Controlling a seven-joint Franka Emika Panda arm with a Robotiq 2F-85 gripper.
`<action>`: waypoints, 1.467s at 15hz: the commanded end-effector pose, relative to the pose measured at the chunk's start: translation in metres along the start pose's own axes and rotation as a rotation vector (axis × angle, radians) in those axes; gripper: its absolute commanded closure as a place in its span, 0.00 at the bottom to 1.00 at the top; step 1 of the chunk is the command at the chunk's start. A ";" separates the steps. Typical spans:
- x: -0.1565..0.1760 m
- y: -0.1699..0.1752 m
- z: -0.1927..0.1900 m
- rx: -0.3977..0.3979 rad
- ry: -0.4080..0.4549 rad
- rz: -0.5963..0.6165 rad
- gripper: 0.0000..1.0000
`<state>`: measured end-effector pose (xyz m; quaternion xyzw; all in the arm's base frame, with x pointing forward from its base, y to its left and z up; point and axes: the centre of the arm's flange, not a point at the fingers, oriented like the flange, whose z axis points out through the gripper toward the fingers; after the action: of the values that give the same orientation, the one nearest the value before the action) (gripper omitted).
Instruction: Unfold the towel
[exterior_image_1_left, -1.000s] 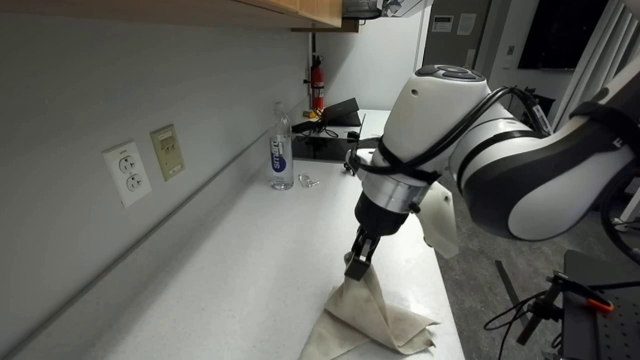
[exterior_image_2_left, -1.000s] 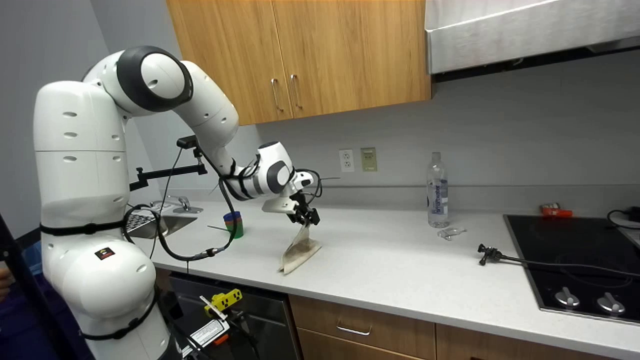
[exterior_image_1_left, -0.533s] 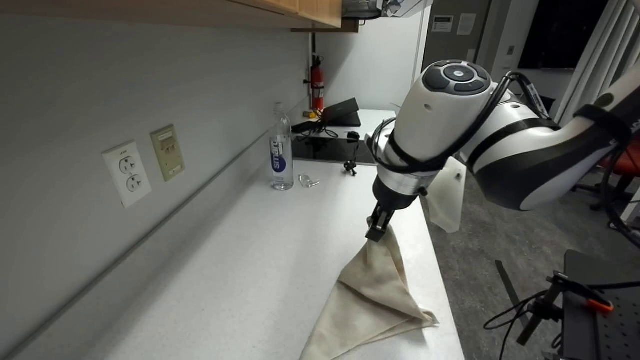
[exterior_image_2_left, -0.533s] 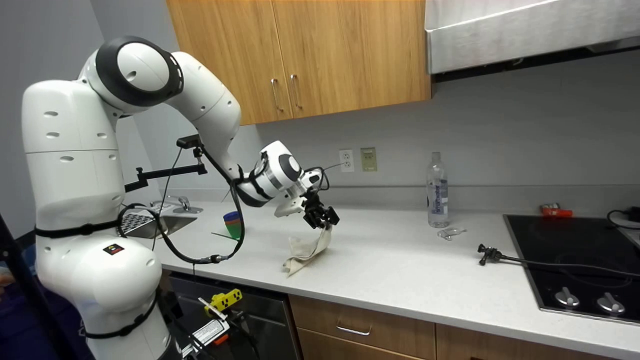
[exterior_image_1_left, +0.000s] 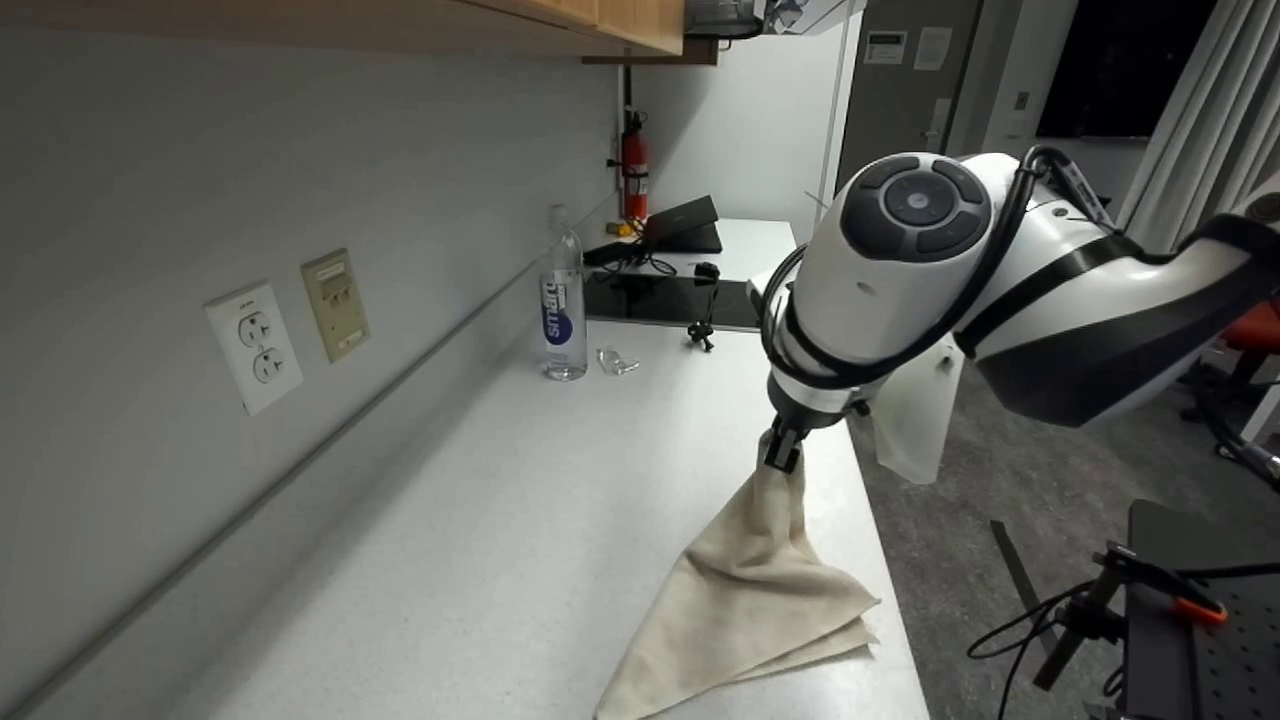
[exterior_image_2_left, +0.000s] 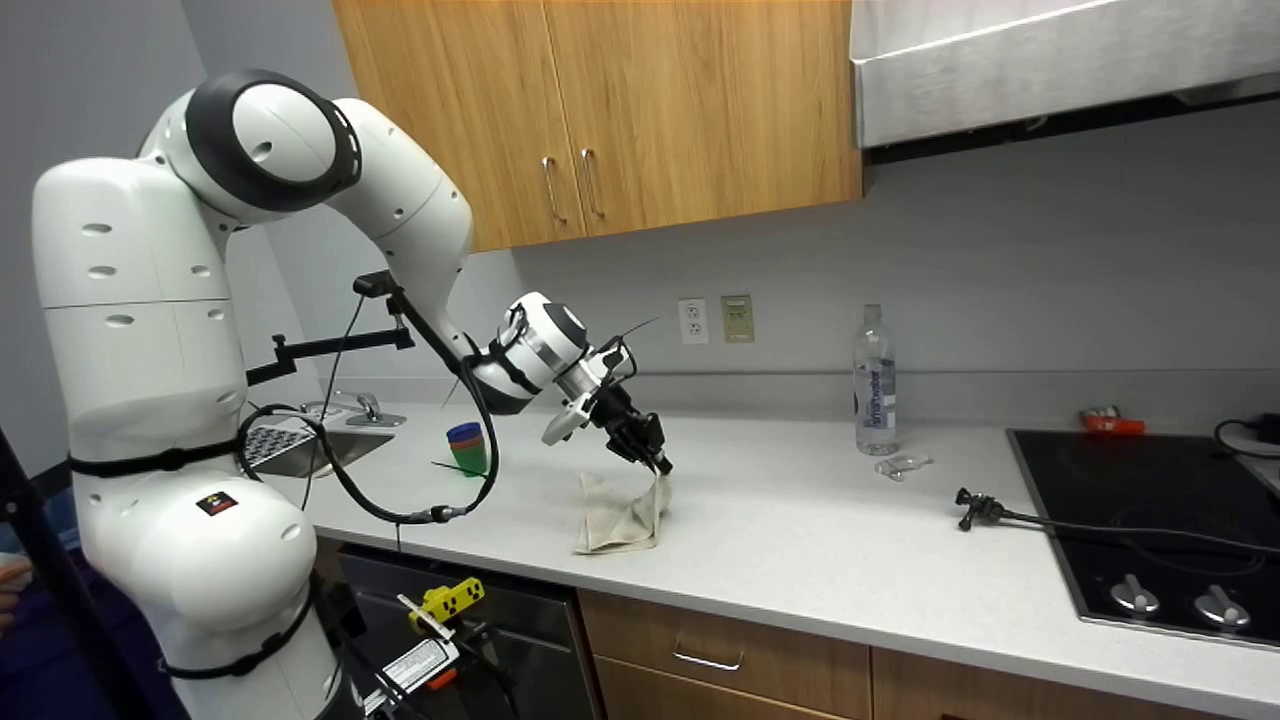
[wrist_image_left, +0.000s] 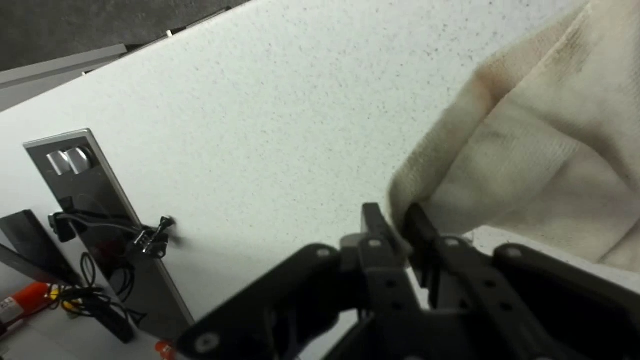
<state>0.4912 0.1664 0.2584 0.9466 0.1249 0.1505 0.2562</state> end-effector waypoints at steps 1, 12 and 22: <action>-0.011 0.004 0.005 -0.062 0.024 0.010 0.51; -0.030 -0.006 -0.041 0.234 -0.026 0.054 0.00; -0.075 -0.011 -0.019 0.537 -0.039 0.075 0.00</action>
<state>0.4235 0.1775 0.2544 0.9874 0.1223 0.0976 0.0232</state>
